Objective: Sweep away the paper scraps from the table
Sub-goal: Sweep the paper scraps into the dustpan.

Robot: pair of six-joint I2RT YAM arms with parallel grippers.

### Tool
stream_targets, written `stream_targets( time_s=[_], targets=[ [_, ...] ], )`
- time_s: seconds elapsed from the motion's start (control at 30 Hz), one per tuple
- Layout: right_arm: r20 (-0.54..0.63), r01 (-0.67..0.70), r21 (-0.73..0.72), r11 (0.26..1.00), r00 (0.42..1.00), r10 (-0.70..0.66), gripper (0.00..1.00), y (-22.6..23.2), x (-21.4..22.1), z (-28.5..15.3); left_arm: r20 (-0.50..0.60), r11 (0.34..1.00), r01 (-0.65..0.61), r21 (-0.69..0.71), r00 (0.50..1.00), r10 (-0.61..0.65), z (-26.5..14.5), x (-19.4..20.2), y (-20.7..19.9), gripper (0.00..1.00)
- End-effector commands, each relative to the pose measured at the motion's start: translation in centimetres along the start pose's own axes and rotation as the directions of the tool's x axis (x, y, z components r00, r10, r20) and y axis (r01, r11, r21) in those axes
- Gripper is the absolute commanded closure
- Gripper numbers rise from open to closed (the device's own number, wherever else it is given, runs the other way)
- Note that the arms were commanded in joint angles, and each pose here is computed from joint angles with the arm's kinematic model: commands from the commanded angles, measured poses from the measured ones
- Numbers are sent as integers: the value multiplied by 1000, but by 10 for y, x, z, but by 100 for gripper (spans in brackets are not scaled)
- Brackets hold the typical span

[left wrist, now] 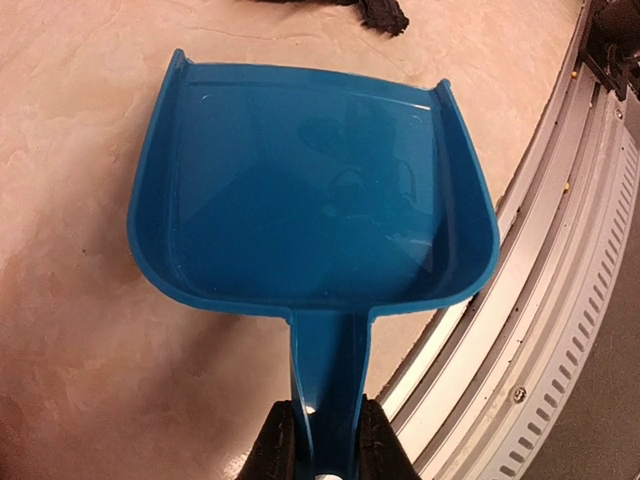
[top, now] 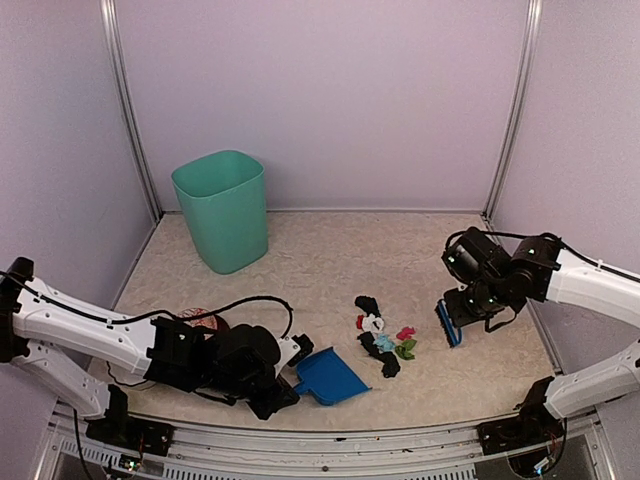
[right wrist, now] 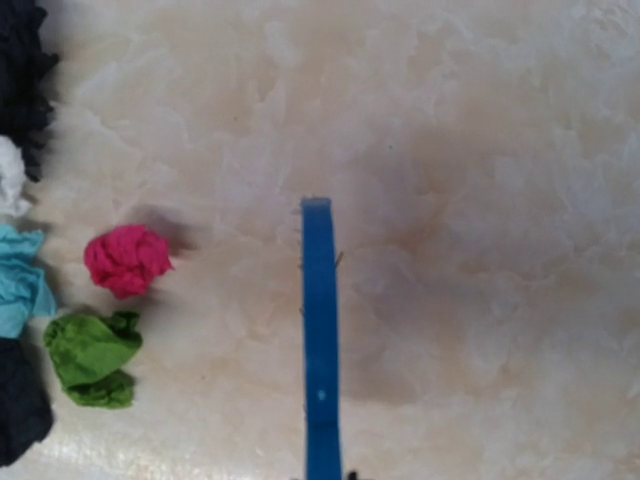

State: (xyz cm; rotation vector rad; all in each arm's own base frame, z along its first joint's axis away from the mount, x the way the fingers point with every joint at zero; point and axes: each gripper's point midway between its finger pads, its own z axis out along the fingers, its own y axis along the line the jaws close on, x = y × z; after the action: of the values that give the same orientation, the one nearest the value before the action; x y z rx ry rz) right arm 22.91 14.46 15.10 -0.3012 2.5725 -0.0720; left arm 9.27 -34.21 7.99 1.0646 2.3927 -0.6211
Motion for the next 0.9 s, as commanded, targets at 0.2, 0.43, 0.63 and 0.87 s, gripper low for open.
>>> stream_targets(
  time_s=[0.2, 0.43, 0.63, 0.87],
  targets=[
    [10, 16, -11, 1000, 1000, -16, 100, 19, -18, 12, 16, 998, -51, 23, 999, 51, 16, -17, -16, 100],
    [-19, 86, -62, 994, 996, -87, 100, 55, -13, 18, 9, 997, -76, 12, 997, 76, 31, -25, -20, 100],
    [-41, 147, -113, 983, 987, -153, 100, 85, -6, 19, -4, 996, -94, -1, 996, 94, 45, -26, -18, 100],
    [-31, 233, -192, 953, 970, -243, 100, 123, 0, 11, -18, 996, -86, 13, 996, 87, 55, -25, -17, 100]
  ],
)
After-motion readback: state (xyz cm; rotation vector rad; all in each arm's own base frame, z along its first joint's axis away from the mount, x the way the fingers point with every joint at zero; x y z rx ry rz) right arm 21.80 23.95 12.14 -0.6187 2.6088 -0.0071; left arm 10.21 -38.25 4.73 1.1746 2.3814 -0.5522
